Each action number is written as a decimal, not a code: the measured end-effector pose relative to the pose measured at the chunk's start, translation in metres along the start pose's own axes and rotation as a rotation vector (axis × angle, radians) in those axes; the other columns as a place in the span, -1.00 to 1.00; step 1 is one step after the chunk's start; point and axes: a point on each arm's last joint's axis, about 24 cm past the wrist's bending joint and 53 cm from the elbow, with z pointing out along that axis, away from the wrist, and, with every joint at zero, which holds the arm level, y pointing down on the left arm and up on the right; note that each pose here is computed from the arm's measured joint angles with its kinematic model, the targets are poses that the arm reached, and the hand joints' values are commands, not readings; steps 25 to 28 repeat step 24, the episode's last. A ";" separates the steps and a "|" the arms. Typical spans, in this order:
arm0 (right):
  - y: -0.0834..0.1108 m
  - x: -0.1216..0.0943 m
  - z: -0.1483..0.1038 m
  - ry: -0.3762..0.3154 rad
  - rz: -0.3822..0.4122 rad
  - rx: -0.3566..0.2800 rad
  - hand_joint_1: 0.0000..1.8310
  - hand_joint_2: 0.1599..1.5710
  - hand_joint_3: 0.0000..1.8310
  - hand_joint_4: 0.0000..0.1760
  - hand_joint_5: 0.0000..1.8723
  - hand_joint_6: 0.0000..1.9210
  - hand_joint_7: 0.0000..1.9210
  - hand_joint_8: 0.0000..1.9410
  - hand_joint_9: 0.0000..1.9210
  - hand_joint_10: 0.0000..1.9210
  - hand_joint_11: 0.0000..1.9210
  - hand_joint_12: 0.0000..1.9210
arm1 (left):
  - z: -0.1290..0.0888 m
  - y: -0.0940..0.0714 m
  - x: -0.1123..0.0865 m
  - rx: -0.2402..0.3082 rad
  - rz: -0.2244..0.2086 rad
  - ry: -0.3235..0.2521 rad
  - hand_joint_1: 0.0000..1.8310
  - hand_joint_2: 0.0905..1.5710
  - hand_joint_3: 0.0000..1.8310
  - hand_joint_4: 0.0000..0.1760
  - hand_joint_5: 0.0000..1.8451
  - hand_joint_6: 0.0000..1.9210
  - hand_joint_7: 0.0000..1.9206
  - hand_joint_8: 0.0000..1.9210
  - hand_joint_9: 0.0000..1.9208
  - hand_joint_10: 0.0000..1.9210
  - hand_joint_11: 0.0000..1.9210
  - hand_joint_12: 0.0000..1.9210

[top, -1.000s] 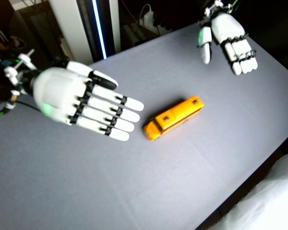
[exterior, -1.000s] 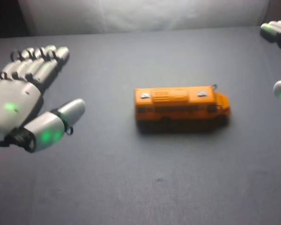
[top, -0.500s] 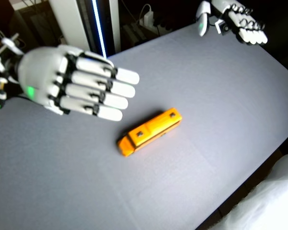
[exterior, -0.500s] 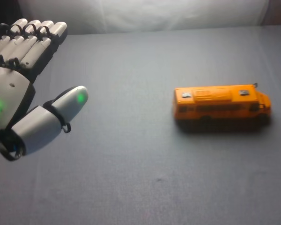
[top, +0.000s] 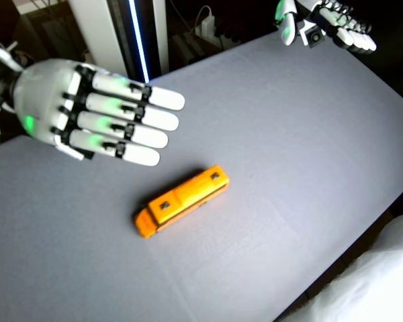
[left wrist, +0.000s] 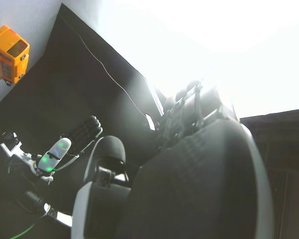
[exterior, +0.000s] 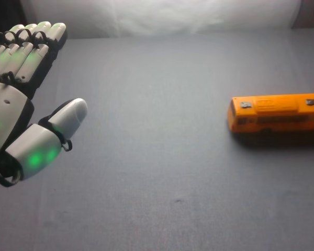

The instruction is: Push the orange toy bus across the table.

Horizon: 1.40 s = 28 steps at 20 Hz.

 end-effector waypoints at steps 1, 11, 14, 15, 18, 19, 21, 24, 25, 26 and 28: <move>0.002 0.002 0.000 0.006 0.002 -0.008 -0.25 0.76 -1.00 -1.00 -0.78 -0.99 -0.84 -1.00 -0.89 -1.00 -0.91 -0.96 | -0.001 -0.001 -0.002 0.003 0.001 -0.007 -1.00 0.88 -0.98 -1.00 -0.96 -0.99 -0.99 -1.00 -1.00 -1.00 -1.00 -1.00; 0.003 0.000 0.000 -0.008 0.004 -0.009 -0.26 0.80 -0.99 -1.00 -0.84 -1.00 -0.92 -1.00 -0.98 -1.00 -0.98 -0.99 | -0.004 0.000 -0.007 -0.003 0.000 -0.029 -1.00 0.88 -1.00 -1.00 -0.97 -1.00 -1.00 -1.00 -1.00 -1.00 -1.00 -1.00; 0.004 -0.001 0.000 -0.010 0.004 -0.011 -0.25 0.80 -1.00 -1.00 -0.87 -1.00 -0.96 -1.00 -1.00 -1.00 -1.00 -1.00 | -0.004 -0.001 -0.008 0.000 0.000 -0.036 -1.00 0.85 -1.00 -1.00 -0.98 -1.00 -1.00 -1.00 -1.00 -1.00 -1.00 -1.00; 0.004 -0.001 0.000 -0.011 0.004 -0.013 -0.22 0.80 -1.00 -1.00 -0.86 -1.00 -0.94 -0.99 -0.98 -1.00 -0.98 -0.99 | -0.004 -0.002 -0.010 0.003 0.000 -0.042 -1.00 0.86 -1.00 -1.00 -0.98 -1.00 -1.00 -1.00 -1.00 -1.00 -1.00 -1.00; 0.006 -0.003 -0.001 -0.021 0.007 -0.017 -0.21 0.80 -1.00 -1.00 -0.85 -1.00 -0.93 -0.99 -0.98 -1.00 -0.99 -0.99 | -0.004 -0.001 -0.010 0.001 0.000 -0.041 -1.00 0.88 -1.00 -1.00 -0.97 -0.99 -1.00 -1.00 -1.00 -1.00 -1.00 -1.00; 0.008 -0.005 -0.003 -0.030 0.004 -0.025 -0.25 0.82 -0.99 -1.00 -0.85 -1.00 -0.91 -0.99 -0.94 -0.99 -0.96 -0.98 | -0.004 -0.001 -0.010 0.001 -0.004 -0.042 -1.00 0.83 -1.00 -1.00 -0.95 -0.99 -1.00 -1.00 -1.00 -1.00 -1.00 -1.00; 0.012 -0.009 -0.004 -0.043 0.006 -0.027 -0.33 0.82 -1.00 -1.00 -0.84 -1.00 -0.88 -1.00 -0.90 -1.00 -0.99 -0.78 | -0.004 0.000 -0.013 -0.002 -0.005 -0.049 -1.00 0.85 -1.00 -1.00 -0.95 -0.99 -1.00 -1.00 -1.00 -1.00 -1.00 -1.00; 0.016 -0.006 -0.004 -0.028 0.006 -0.043 -0.34 0.80 -1.00 -1.00 -0.88 -1.00 -0.94 -1.00 -0.96 -1.00 -1.00 -0.84 | -0.001 -0.001 -0.012 0.015 -0.036 -0.057 -0.80 0.99 -0.94 -1.00 -0.93 -1.00 -1.00 -1.00 -1.00 -1.00 -1.00 -1.00; 0.016 -0.006 -0.004 -0.028 0.006 -0.043 -0.34 0.80 -1.00 -1.00 -0.88 -1.00 -0.94 -1.00 -0.96 -1.00 -1.00 -0.84 | -0.001 -0.001 -0.012 0.015 -0.036 -0.057 -0.80 0.99 -0.94 -1.00 -0.93 -1.00 -1.00 -1.00 -1.00 -1.00 -1.00 -1.00; 0.016 -0.006 -0.004 -0.028 0.006 -0.043 -0.34 0.80 -1.00 -1.00 -0.88 -1.00 -0.94 -1.00 -0.96 -1.00 -1.00 -0.84 | -0.001 -0.001 -0.012 0.015 -0.036 -0.057 -0.80 0.99 -0.94 -1.00 -0.93 -1.00 -1.00 -1.00 -1.00 -1.00 -1.00 -1.00; 0.016 -0.006 -0.004 -0.028 0.006 -0.043 -0.34 0.80 -1.00 -1.00 -0.88 -1.00 -0.94 -1.00 -0.96 -1.00 -1.00 -0.84 | -0.001 -0.001 -0.012 0.015 -0.036 -0.057 -0.80 0.99 -0.94 -1.00 -0.93 -1.00 -1.00 -1.00 -1.00 -1.00 -1.00 -1.00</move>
